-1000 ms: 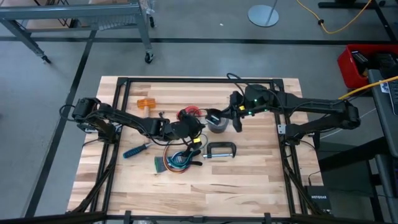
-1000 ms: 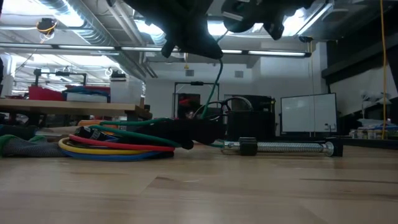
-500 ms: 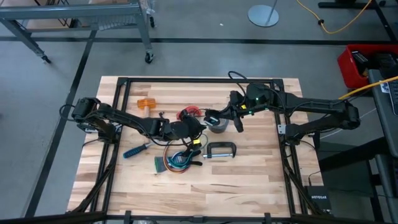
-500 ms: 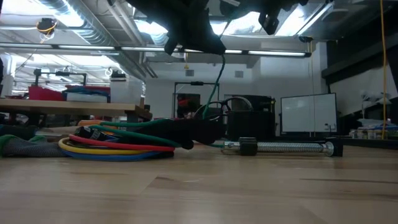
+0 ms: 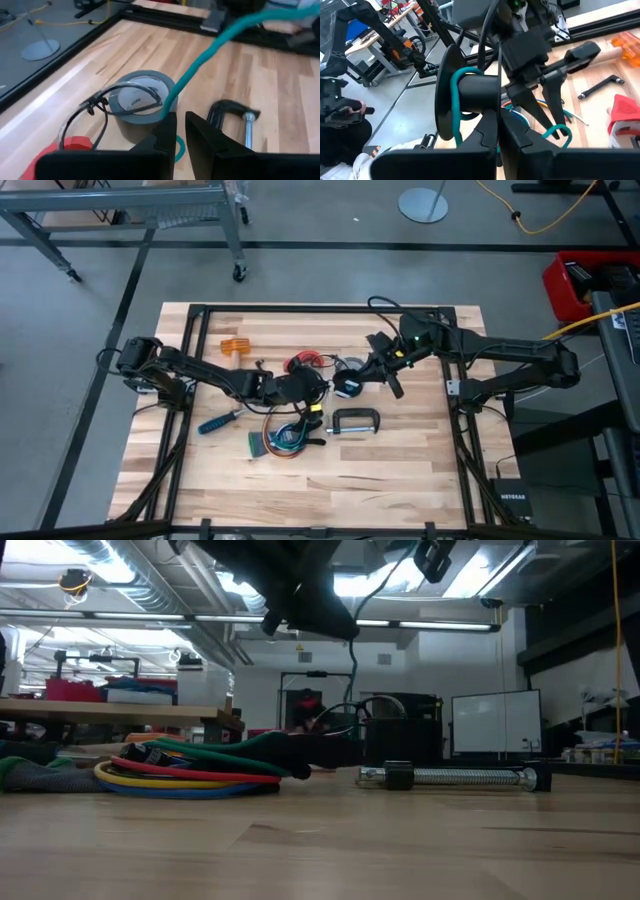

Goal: Coil cords
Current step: Coil the blue wire onto the spool

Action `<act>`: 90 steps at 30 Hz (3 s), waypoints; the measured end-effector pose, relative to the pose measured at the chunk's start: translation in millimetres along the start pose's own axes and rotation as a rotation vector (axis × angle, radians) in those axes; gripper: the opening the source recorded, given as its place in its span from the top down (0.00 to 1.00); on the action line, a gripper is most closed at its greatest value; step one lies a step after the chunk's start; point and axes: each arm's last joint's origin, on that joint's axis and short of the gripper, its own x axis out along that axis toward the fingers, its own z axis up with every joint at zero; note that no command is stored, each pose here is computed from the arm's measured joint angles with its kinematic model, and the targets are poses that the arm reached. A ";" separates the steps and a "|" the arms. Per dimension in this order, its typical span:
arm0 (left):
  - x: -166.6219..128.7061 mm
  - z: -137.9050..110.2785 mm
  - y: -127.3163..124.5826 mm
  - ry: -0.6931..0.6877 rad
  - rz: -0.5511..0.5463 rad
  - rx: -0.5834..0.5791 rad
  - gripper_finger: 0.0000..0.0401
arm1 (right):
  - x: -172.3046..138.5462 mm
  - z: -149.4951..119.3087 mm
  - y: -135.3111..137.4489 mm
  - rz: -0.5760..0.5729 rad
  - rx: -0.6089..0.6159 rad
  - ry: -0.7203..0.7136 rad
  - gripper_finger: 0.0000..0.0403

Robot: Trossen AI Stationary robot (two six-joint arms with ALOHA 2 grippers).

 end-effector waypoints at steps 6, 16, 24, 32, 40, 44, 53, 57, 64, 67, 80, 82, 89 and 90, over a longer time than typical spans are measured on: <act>8.5 -11.8 -9.0 0.041 -0.067 0.138 0.86 | -0.1 -0.1 -0.2 -0.002 0.001 0.001 0.99; 26.5 -18.3 -16.3 -0.026 -0.077 0.155 0.72 | 0.1 -0.3 -0.5 -0.005 -0.001 0.002 0.99; 26.6 -18.6 -16.4 -0.021 -0.084 0.154 0.77 | 0.1 -0.3 -0.5 -0.005 -0.004 0.002 0.99; 27.2 -19.5 -16.5 -0.015 -0.086 0.153 0.84 | -0.9 -0.1 0.2 -0.005 -0.007 -0.002 0.99; 27.7 -21.2 -15.0 0.007 -0.079 0.163 0.97 | -10.9 3.7 7.4 0.004 -0.030 -0.039 0.99; 29.2 -22.2 -11.7 0.024 -0.066 0.104 0.98 | -18.2 -1.2 10.8 -0.007 -0.004 0.002 0.99; 33.8 -24.8 -0.5 0.078 -0.023 -0.057 0.99 | -28.1 -27.1 8.7 -0.129 0.126 0.227 0.99; 34.7 -26.4 2.4 0.099 -0.010 -0.075 0.99 | -32.4 -38.8 5.4 -0.249 0.150 0.330 0.99; 37.7 -24.9 8.8 0.098 0.004 -0.091 1.00 | -36.9 -48.4 2.5 -0.374 0.173 0.420 0.99; 39.9 -23.7 13.7 0.096 0.016 -0.101 1.00 | -35.6 -53.1 0.2 -0.387 0.163 0.450 0.99; 52.7 -9.5 42.3 0.104 -0.022 -0.229 1.00 | -14.2 -80.4 -22.7 -0.484 0.173 0.601 0.99; 54.2 -2.7 45.1 0.096 -0.045 -0.258 1.00 | -10.2 -82.8 -26.9 -0.519 0.171 0.623 0.99; 56.4 23.4 51.2 0.079 -0.157 -0.443 1.00 | 9.1 -85.3 -43.1 -0.646 0.232 0.589 0.99; 56.3 26.2 51.4 0.077 -0.173 -0.458 1.00 | 12.7 -84.7 -45.3 -0.652 0.246 0.568 0.99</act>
